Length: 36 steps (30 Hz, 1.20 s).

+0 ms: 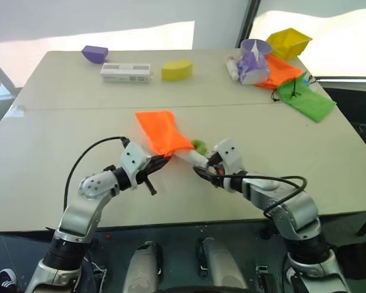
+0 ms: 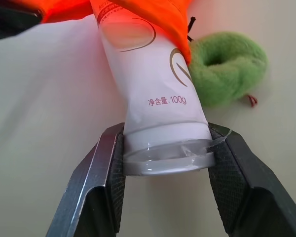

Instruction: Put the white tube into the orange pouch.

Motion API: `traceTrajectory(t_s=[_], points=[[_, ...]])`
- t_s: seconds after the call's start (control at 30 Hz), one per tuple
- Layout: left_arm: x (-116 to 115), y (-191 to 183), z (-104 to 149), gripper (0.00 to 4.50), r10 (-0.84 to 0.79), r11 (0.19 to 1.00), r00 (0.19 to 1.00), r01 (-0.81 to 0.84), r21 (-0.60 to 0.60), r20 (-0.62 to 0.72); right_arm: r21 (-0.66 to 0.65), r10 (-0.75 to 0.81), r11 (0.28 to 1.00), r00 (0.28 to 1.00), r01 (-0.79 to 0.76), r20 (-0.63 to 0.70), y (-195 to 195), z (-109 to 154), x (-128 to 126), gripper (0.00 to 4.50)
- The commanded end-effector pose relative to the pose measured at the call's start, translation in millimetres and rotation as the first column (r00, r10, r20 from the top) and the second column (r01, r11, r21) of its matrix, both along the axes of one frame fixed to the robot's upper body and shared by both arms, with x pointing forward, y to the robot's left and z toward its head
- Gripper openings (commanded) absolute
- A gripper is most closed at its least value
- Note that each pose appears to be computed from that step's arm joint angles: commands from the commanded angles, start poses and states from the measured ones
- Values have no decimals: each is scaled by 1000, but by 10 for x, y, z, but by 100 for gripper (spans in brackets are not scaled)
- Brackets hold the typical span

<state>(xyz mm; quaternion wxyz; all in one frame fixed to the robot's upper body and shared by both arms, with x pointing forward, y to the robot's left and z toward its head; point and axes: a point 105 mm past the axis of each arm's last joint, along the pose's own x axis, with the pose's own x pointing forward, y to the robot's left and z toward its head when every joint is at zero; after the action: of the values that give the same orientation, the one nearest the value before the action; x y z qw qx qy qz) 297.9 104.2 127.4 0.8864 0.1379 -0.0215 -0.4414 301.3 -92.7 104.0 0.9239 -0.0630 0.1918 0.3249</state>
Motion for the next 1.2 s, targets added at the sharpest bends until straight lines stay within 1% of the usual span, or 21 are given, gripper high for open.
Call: traceTrajectory(t_s=[0.03,0.13,0.4,0.57,0.67,0.77,0.83,1.0,1.13,1.2], points=[[-24,29,108,0,-9,1000,999,10,-3,51,22,-9,1000,998,7,65,-135,210,-17,181],[-44,23,110,0,-19,1000,999,20,-9,46,39,-10,999,999,8,48,-114,191,-58,181],[-72,-56,97,0,-46,999,998,46,-15,38,53,2,999,999,-3,35,240,157,2,181],[-115,-75,65,0,-63,998,998,64,-7,25,75,-16,997,998,11,59,383,233,161,181],[-112,-80,70,0,-61,998,998,61,-4,31,11,-13,1000,998,13,57,416,157,227,181],[-109,-75,83,0,-55,998,998,55,-2,40,-84,48,996,995,-41,89,463,100,225,181],[-104,-37,96,0,-43,999,998,43,3,46,-75,71,995,992,-63,101,417,150,195,181],[-124,30,98,0,-33,999,998,33,11,44,-172,134,979,982,-111,129,216,159,137,181],[-149,67,102,0,-45,999,998,44,27,50,-236,231,954,957,-186,178,238,222,103,181],[-161,74,98,0,-57,998,997,56,31,48,-215,258,952,949,-217,182,316,256,68,181]])
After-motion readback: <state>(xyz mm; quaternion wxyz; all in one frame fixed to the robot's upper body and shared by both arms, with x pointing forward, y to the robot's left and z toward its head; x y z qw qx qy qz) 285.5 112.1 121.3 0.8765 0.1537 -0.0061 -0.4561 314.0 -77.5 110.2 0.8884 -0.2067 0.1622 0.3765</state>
